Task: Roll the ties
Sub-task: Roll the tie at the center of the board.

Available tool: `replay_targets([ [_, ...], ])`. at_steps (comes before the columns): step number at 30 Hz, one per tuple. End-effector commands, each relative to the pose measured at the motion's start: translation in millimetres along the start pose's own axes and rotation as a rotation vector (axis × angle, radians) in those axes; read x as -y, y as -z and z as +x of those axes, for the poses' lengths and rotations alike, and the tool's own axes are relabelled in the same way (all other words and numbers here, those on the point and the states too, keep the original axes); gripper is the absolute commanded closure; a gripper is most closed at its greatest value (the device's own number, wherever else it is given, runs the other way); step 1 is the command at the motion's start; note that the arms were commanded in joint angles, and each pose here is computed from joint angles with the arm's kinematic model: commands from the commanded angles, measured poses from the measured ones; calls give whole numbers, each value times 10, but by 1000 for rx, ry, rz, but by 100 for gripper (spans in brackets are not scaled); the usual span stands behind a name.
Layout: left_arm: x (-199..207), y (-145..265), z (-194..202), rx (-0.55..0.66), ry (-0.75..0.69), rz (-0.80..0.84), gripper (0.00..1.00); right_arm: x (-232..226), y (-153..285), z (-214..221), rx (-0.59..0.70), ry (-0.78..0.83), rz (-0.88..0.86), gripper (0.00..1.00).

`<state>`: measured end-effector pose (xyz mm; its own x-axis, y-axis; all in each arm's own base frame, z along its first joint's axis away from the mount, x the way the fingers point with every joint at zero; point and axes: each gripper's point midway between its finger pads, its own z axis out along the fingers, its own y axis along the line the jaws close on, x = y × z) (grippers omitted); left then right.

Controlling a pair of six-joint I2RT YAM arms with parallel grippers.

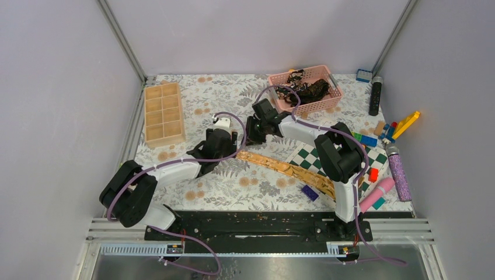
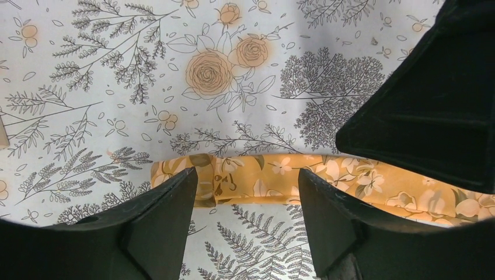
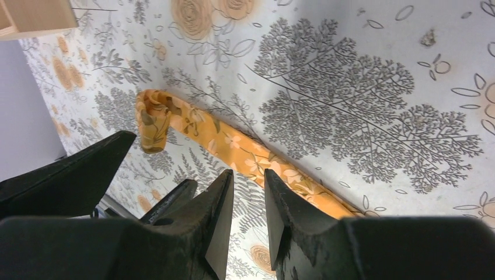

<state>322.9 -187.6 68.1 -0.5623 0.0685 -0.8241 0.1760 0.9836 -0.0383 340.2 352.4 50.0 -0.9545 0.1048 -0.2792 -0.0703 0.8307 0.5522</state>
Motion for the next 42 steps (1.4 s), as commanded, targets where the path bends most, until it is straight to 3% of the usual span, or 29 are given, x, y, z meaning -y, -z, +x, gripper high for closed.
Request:
replay_targets([
  [1, 111, 83, -353, 89, 43, 40, 33, -291, 143, -204, 38, 10, -84, 67],
  [18, 46, 82, -376, 96, 84, 38, 33, -228, 142, -166, 40, 8, -71, 67],
  [28, -794, 122, -545, 80, 507, -115, 39, -248, 182, -164, 42, 18, -81, 72],
  [32, -1069, 143, -441, 54, 640, -206, 45, -312, 176, -148, 25, 30, -106, 80],
  [37, -1285, 102, -310, 17, 705, -281, 58, -585, 140, -181, 2, 45, -182, 96],
  [40, -1372, 54, -215, -19, 727, -310, 71, -741, 45, -213, -11, 41, -213, 100],
  [42, -1399, 27, -154, -40, 747, -315, 85, -870, -22, -252, -17, 37, -240, 100],
])
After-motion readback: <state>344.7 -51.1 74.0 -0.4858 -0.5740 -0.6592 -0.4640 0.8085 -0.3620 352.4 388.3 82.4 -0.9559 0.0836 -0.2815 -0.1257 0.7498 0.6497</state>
